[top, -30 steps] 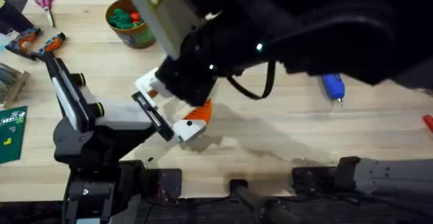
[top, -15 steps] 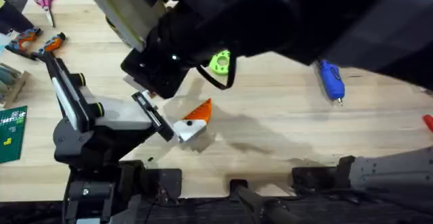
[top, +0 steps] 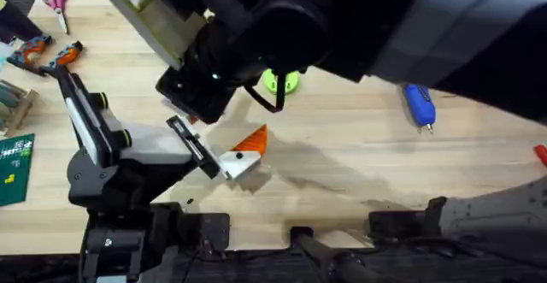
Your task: Pick up the gripper from the table and insert it into the empty holder that is missing its gripper. Then pick up a screw, insert it into the mounting hole, and use the screwdriver to tighten it. Finally, clean up the table by picking up the vegetable and placing it into the bucket.
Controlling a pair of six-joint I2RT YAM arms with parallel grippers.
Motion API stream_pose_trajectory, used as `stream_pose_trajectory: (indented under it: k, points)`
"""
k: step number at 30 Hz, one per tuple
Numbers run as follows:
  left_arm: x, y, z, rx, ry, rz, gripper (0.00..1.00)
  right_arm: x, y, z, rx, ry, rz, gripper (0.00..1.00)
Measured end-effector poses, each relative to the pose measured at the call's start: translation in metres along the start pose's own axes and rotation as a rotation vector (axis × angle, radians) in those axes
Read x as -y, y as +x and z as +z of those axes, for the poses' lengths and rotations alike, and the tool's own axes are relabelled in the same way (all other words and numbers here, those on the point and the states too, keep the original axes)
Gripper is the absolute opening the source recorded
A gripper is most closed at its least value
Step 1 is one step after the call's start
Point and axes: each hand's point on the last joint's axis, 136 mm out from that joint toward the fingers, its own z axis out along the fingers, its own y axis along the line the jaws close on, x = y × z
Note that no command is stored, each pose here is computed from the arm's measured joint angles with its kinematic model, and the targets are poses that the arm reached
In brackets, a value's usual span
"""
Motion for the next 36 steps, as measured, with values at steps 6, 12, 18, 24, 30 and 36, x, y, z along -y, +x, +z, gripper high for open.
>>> stream_pose_trajectory:
  k: [6,12,18,24,30,36]
  points:
    - [0.0,0.0,0.0,0.0,0.0,0.0,0.986,0.01,0.0,0.0,0.001,0.027,0.009,0.007]
    - [0.0,0.0,0.0,0.0,0.0,0.0,0.986,0.017,-0.003,-0.001,0.015,0.036,0.02,0.007]
    - [0.0,0.0,0.0,0.0,0.0,0.0,0.986,0.014,-0.005,-0.001,0.021,0.016,0.019,0.007]
    - [0.0,0.0,0.0,0.0,0.0,0.0,0.986,0.014,-0.002,0.004,0.007,0.013,0.02,0.007]
    - [0.0,0.0,0.0,0.0,0.0,0.0,0.986,0.015,0.004,0.018,-0.026,0.013,0.023,0.007]
    - [0.0,0.0,0.0,0.0,0.0,0.0,0.986,0.015,0.005,0.02,-0.031,0.013,0.024,0.007]
